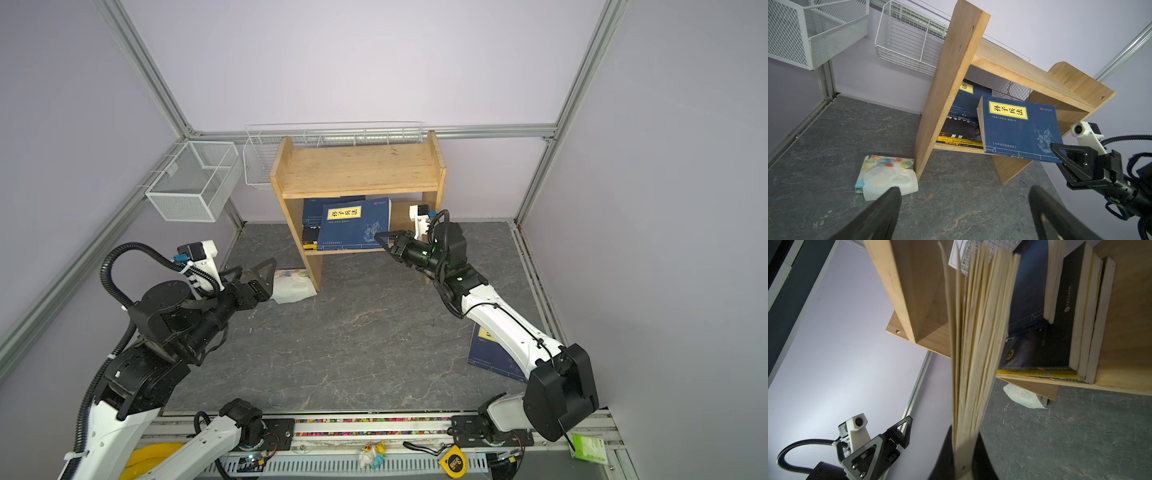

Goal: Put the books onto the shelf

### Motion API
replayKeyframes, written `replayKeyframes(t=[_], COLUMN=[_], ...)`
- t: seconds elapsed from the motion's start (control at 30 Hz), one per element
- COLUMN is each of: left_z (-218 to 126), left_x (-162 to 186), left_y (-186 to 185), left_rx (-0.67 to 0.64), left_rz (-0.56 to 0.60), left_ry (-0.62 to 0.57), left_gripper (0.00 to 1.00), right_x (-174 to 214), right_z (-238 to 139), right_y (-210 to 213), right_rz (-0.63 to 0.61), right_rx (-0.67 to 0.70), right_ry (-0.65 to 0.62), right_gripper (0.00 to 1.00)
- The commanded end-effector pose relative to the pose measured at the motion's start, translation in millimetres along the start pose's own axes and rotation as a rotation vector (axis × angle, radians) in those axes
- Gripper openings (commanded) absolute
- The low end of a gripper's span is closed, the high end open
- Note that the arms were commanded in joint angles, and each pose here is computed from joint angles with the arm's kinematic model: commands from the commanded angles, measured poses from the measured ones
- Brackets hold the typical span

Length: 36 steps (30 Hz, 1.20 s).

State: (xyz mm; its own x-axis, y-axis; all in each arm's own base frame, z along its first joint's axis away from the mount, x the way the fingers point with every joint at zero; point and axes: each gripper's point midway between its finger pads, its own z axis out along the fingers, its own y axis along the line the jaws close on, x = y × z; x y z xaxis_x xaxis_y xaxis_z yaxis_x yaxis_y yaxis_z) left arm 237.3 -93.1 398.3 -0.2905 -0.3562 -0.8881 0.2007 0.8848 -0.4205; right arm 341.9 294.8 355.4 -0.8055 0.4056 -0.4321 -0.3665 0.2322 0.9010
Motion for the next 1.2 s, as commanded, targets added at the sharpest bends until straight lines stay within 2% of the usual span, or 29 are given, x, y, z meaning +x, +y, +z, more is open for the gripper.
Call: replayKeyframes(t=[0.0, 0.17, 0.33, 0.5, 0.7, 0.93, 1.03, 1.17], left_z=[3.1, 12.8, 25.1, 35.7, 39.9, 43.8, 42.2, 41.2], left_x=[9.5, 20.4, 32.5, 48.8, 60.1, 66.5, 67.1, 68.2], left_y=[4.5, 4.1, 0.9, 4.9, 10.4, 13.0, 14.3, 16.1], left_rx=[-0.007, 0.008, 0.032, 0.024, 0.009, 0.002, -0.003, -0.009], left_rz=[-0.014, -0.033, -0.059, -0.080, -0.094, -0.103, -0.101, -0.100], left_ry=[0.014, 0.031, 0.059, 0.096, 0.116, 0.126, 0.127, 0.128], left_gripper=[0.97, 0.97, 0.97, 0.97, 0.97, 0.97, 0.97, 0.97], right_x=[26.5, 72.6, 102.7, 129.2, 146.1, 170.6, 176.4, 185.6], right_z=[-22.7, -60.7, -74.6, -60.8, -38.0, -10.3, -7.6, -14.1], right_y=[26.8, 5.3, -51.1, -109.7, -150.0, -205.9, -225.5, -253.3], right_rz=[-0.103, -0.169, -0.080, -0.011, 0.022, 0.129, 0.182, 0.208], right_rx=[-0.073, 0.054, 0.161, 0.210, 0.209, 0.266, 0.261, 0.323], right_ry=[0.066, 0.128, 0.133, 0.160, 0.203, 0.255, 0.224, 0.194], right_gripper=[0.07, 0.07, 0.07, 0.07, 0.07, 0.07, 0.08, 0.10])
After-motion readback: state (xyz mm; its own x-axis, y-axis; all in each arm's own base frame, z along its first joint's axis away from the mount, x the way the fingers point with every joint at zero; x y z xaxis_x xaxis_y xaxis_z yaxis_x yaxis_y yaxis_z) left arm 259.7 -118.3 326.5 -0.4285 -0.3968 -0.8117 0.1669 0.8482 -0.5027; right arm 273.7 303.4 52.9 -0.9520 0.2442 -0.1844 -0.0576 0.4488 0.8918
